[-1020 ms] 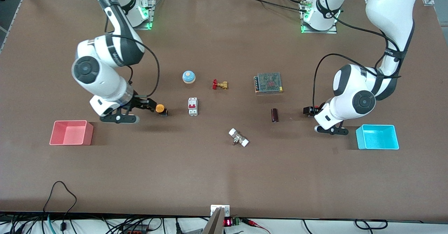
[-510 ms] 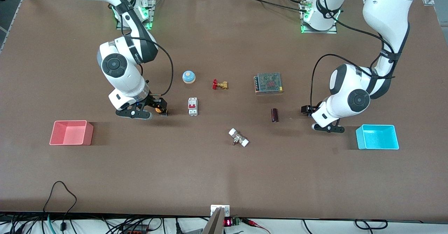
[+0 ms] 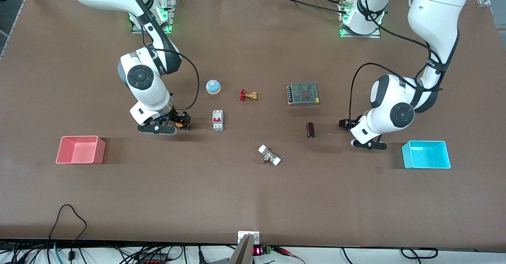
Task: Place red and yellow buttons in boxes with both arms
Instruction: 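Close both grippers on the red and yellow buttons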
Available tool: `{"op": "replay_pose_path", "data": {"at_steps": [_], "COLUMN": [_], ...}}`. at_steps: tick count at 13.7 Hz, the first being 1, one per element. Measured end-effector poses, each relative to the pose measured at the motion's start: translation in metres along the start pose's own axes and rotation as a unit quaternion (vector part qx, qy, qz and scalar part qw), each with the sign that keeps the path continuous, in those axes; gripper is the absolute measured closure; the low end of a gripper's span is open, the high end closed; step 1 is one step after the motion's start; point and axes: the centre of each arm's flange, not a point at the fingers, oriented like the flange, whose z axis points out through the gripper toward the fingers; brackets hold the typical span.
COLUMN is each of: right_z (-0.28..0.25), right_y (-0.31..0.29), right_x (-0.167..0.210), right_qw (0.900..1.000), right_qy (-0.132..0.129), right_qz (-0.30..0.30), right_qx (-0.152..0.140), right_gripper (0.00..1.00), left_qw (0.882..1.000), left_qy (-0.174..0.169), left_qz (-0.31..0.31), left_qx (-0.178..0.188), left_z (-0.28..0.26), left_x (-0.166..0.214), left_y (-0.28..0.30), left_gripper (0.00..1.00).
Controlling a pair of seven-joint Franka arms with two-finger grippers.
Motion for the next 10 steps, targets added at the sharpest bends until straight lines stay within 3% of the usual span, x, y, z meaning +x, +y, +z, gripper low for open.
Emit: {"op": "replay_pose_path", "data": {"at_steps": [3,7,8,10], "right_z": [-0.001,-0.005,-0.004,0.001], "right_y": [-0.002,-0.006,-0.009,-0.013], "right_x": [0.002,0.004,0.003,0.001], "right_qw": [1.000,1.000,1.000,1.000], "right_qy": [0.003,0.008,0.008,0.005], "right_qz": [-0.002,-0.003,-0.005,-0.007], "right_qx": [0.004,0.013,0.015,0.019], "right_gripper": [0.00,0.00,0.00,0.00], "left_qw": [1.000,1.000,1.000,1.000], "left_qy": [0.000,0.007,0.008,0.010], "left_qz": [0.005,0.018,0.018,0.016], "left_qx": [0.000,-0.001,-0.001,-0.001], "left_z": [0.000,-0.001,-0.001,-0.001], "left_x": [0.000,0.002,0.002,0.003], "left_y": [0.000,-0.001,-0.001,-0.004], "left_gripper": [0.07,0.51,0.57,0.57]}}
